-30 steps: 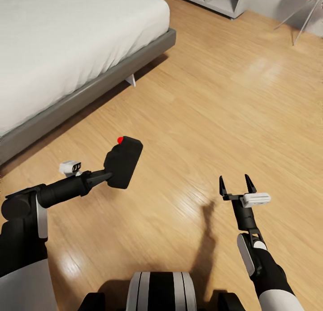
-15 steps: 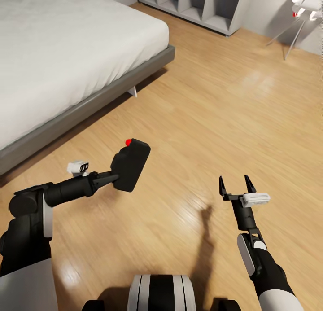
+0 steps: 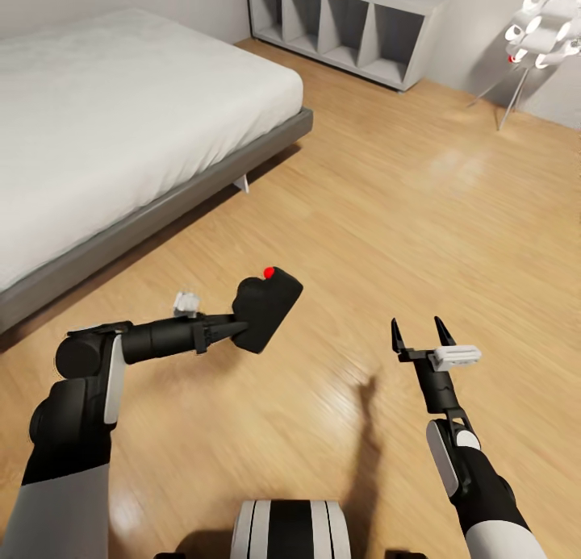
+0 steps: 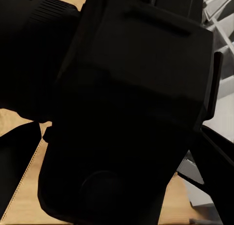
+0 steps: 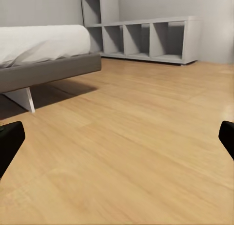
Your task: Attach the digital camera to the camera tripod in the bedroom.
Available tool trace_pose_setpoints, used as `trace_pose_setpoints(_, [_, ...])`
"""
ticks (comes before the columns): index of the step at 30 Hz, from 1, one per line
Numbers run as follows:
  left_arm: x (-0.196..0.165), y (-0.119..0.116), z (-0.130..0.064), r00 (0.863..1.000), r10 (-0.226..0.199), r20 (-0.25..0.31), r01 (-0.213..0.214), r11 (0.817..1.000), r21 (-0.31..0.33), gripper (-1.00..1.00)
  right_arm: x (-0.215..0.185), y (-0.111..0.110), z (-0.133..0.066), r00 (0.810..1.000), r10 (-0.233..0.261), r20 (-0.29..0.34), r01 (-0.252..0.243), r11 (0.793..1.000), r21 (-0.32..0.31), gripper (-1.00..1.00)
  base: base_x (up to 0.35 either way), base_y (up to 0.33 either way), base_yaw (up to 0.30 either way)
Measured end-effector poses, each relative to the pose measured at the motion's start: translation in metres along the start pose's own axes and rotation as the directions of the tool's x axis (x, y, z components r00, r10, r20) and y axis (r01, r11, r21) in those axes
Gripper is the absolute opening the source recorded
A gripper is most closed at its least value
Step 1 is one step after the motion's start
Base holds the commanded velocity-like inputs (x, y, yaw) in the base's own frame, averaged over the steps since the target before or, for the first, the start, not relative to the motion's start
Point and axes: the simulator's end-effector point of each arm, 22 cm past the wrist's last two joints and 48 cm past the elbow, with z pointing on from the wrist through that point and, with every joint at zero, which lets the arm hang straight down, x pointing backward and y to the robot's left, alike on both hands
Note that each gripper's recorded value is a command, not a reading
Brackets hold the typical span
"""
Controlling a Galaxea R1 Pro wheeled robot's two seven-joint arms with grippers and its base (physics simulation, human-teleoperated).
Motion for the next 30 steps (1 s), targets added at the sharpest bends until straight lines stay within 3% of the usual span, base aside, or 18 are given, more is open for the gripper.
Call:
trace_pose_setpoints(9, [-0.027,-0.011,-0.001,0.997,0.075,-0.004,-0.075,0.997,-0.027,-1.00,-0.022,0.000,0.006,1.000,0.001,0.029,-0.001,1.000,-0.001,1.00,0.000,0.000,0.000])
trace_pose_setpoints(18, [-0.060,-0.008,-0.029,0.987,0.157,-0.020,-0.158,0.983,-0.094,-1.00,-0.044,0.001,0.011,0.998,-0.001,0.063,0.001,1.000,-0.002,1.00,0.000,0.000,0.000])
trace_pose_setpoints(30, [-0.079,-0.026,-0.048,0.977,0.212,-0.015,-0.212,0.970,-0.117,-1.00,-0.073,0.003,0.017,0.995,0.001,0.100,-0.001,1.000,-0.006,1.00,0.000,0.000,0.000])
